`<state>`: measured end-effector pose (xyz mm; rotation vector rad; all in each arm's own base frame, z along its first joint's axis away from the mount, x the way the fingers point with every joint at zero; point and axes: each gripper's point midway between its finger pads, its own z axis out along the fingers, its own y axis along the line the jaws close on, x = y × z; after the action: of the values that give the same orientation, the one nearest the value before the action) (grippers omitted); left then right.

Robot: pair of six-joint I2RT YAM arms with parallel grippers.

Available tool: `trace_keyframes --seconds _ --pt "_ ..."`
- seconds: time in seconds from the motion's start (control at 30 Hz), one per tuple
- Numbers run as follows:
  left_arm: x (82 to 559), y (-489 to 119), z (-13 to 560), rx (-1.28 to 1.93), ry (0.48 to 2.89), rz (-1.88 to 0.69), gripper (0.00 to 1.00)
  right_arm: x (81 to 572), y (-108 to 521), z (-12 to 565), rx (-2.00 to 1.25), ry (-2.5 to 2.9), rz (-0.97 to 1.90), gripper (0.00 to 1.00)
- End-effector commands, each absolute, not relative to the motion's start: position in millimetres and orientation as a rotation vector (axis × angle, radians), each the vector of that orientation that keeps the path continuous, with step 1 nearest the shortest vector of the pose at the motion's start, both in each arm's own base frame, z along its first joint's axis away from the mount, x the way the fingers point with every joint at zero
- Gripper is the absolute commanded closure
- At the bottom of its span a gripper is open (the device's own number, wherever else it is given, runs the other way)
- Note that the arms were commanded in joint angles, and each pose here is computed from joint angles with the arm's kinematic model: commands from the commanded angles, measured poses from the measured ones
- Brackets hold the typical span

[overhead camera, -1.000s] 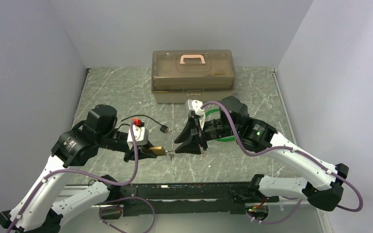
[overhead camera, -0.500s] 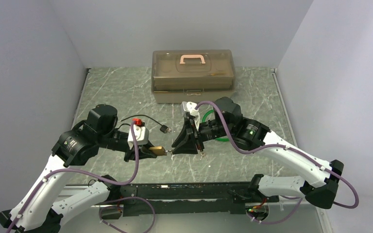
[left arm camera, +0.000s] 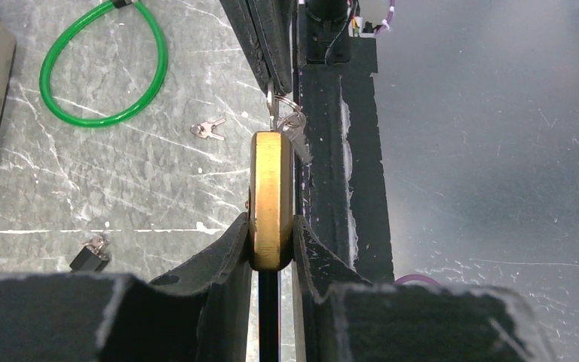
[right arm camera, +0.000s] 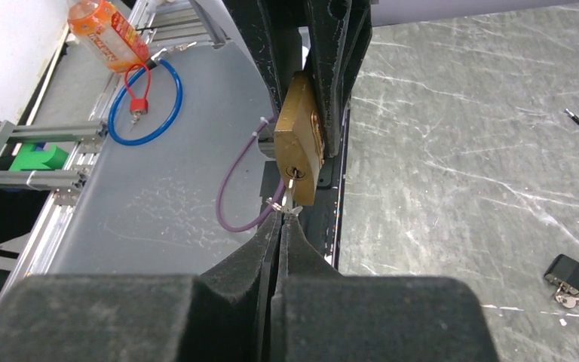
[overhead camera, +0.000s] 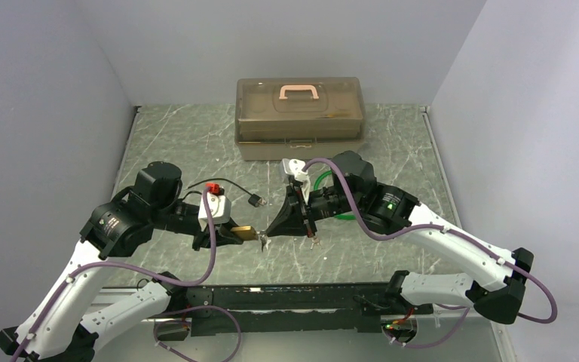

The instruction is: Unlock with the key

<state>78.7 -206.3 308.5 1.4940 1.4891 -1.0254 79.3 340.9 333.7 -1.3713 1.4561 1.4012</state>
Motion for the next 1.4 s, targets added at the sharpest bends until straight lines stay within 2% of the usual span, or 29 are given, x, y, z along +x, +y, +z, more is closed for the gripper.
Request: trace_keyframes --seconds 0.0,0.73,0.77,0.8,0.9,0.93,1.07,1.37 --pt "71 -211 341 1.494 1.328 -1.05 1.0 84 347 356 -1.362 1.365 1.363 1.0" --pt "77 -215 350 1.499 1.317 -1.036 1.0 67 391 337 -1.435 1.392 1.256 1.0" --pt "80 -214 350 1.503 1.314 -1.012 1.0 67 391 337 -1.424 1.403 1.261 0.98" --pt "81 -213 350 1.517 1.306 -0.987 1.0 67 389 339 -1.417 1.406 1.26 0.91" --pt "86 -207 348 1.57 1.271 -0.884 1.0 72 372 348 -1.363 1.412 1.21 0.58" --pt "87 -205 348 1.577 1.265 -0.863 1.0 77 364 351 -1.333 1.412 1.184 0.51" --pt "83 -202 348 1.587 1.259 -0.86 1.0 86 339 372 -1.257 1.352 1.15 0.42" --pt "81 -201 351 1.57 1.263 -0.856 1.0 94 339 387 -1.255 1.342 1.129 0.41"
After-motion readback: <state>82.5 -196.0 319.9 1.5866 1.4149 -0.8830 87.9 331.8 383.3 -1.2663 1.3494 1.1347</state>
